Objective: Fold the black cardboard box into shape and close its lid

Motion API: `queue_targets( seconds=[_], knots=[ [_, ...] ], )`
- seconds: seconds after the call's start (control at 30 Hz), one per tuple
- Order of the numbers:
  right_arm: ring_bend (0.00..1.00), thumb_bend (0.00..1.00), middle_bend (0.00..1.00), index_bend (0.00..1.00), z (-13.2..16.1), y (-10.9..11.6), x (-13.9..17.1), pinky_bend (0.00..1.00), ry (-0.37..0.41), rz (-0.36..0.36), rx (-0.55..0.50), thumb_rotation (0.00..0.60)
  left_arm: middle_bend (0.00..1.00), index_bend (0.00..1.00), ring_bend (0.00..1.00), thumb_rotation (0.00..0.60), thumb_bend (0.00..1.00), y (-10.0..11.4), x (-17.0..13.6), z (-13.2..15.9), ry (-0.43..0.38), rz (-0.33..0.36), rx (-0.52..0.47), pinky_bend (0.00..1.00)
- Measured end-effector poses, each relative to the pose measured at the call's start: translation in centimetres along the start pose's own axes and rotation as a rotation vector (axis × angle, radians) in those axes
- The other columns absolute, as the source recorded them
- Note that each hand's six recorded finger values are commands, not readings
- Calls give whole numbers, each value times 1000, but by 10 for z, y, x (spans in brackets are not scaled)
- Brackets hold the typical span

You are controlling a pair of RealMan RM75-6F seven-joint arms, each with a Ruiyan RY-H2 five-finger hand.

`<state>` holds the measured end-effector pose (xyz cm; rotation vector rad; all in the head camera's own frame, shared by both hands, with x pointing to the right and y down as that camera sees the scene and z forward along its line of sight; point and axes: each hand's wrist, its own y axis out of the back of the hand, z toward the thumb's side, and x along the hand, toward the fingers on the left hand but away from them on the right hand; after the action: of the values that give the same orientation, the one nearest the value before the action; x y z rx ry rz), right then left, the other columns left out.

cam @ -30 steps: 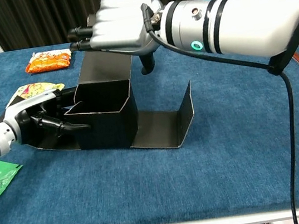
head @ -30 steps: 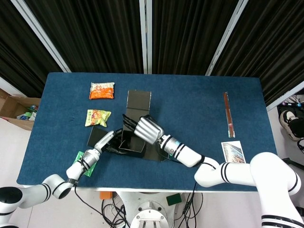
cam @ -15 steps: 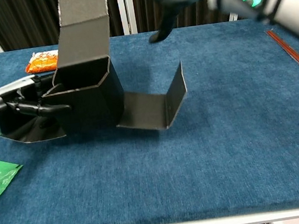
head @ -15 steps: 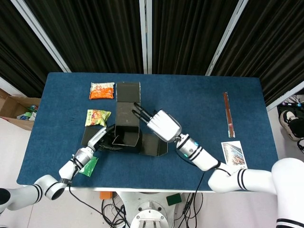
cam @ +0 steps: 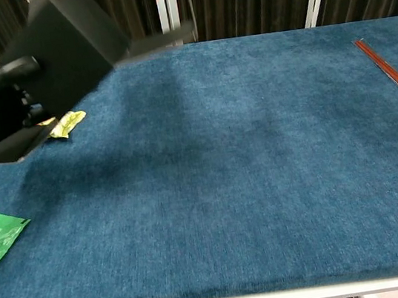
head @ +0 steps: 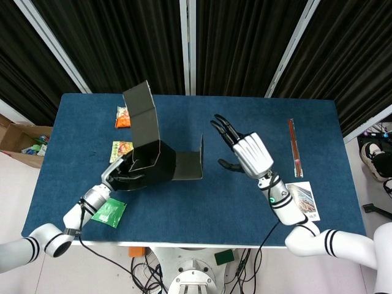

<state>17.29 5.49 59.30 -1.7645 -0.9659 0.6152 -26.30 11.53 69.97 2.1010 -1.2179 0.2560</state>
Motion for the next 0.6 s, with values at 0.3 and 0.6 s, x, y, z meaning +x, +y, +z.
queue_targets(
  seconds=[0.3,0.6],
  knots=[
    [643,38,59,0,27,-14,-16,1000,55,-70,-50,600,270,233,607,600,92,-20,-3,22,-20,-69,-152,840],
    [643,24,49,0,75,-22,-45,1000,137,-199,-22,600,266,231,607,600,92,-33,-4,25,-8,-122,-78,840]
  ],
)
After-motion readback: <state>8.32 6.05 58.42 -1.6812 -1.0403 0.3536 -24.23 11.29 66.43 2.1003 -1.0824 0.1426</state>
